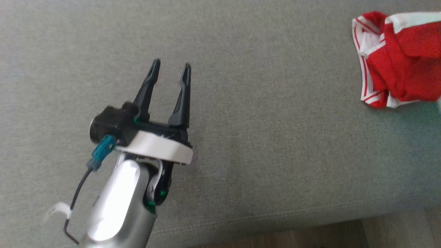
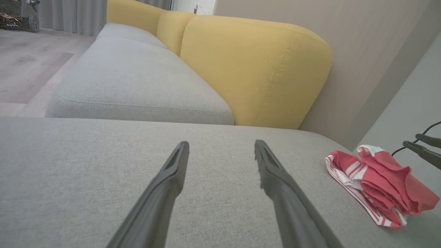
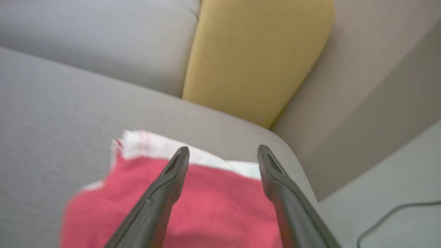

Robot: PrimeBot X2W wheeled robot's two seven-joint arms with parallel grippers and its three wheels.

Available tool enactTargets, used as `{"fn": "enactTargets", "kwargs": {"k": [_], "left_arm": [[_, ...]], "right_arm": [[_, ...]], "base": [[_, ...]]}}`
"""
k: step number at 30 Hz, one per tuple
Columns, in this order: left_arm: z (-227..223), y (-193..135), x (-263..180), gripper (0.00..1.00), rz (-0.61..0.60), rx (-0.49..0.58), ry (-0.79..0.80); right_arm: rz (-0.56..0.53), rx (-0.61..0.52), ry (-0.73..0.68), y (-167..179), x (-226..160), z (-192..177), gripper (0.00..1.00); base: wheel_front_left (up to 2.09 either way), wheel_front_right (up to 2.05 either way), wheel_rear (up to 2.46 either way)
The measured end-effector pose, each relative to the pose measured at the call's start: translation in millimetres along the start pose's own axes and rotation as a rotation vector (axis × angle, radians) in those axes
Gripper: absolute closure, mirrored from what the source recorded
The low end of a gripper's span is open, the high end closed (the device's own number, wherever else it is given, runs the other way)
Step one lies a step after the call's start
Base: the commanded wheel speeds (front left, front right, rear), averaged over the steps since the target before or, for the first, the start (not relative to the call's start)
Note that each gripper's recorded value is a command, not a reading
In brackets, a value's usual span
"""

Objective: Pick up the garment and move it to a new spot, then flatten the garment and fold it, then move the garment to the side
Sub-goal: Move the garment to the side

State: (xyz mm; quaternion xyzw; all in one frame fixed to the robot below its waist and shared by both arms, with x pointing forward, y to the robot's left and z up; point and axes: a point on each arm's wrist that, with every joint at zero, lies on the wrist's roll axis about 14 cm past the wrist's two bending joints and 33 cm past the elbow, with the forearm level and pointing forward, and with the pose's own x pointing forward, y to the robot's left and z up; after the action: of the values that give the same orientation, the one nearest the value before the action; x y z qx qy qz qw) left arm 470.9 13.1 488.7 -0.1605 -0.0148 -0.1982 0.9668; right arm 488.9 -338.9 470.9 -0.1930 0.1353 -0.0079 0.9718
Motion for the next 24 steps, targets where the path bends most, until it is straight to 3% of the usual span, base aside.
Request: {"fn": "enactTargets", "kwargs": {"k": [7,14,20,24], "left_arm": [[31,11,-33,0.00,0.075,0.021,-0.051],[47,31,-80,0.00,0.184,0.036,-0.071],[51,40,-116,0.00,0.245,0.047,-0.075],[53,43,-132,0.00,0.272,0.059,-0.078]], "right_arm": [[0.084,0.172,-0.317,53,-23,76,0.00],[0.172,0.294,-0.371,110,-59,81,0.00],[0.214,0.316,-0.446,142,-90,102,0.00],[0.230,0.313,-0.435,159,-107,95,0.00]], "base": [[0.00,0.00,0.00],[0.00,0.00,0.00],[0.00,0.00,0.00],[0.00,0.00,0.00]]}}
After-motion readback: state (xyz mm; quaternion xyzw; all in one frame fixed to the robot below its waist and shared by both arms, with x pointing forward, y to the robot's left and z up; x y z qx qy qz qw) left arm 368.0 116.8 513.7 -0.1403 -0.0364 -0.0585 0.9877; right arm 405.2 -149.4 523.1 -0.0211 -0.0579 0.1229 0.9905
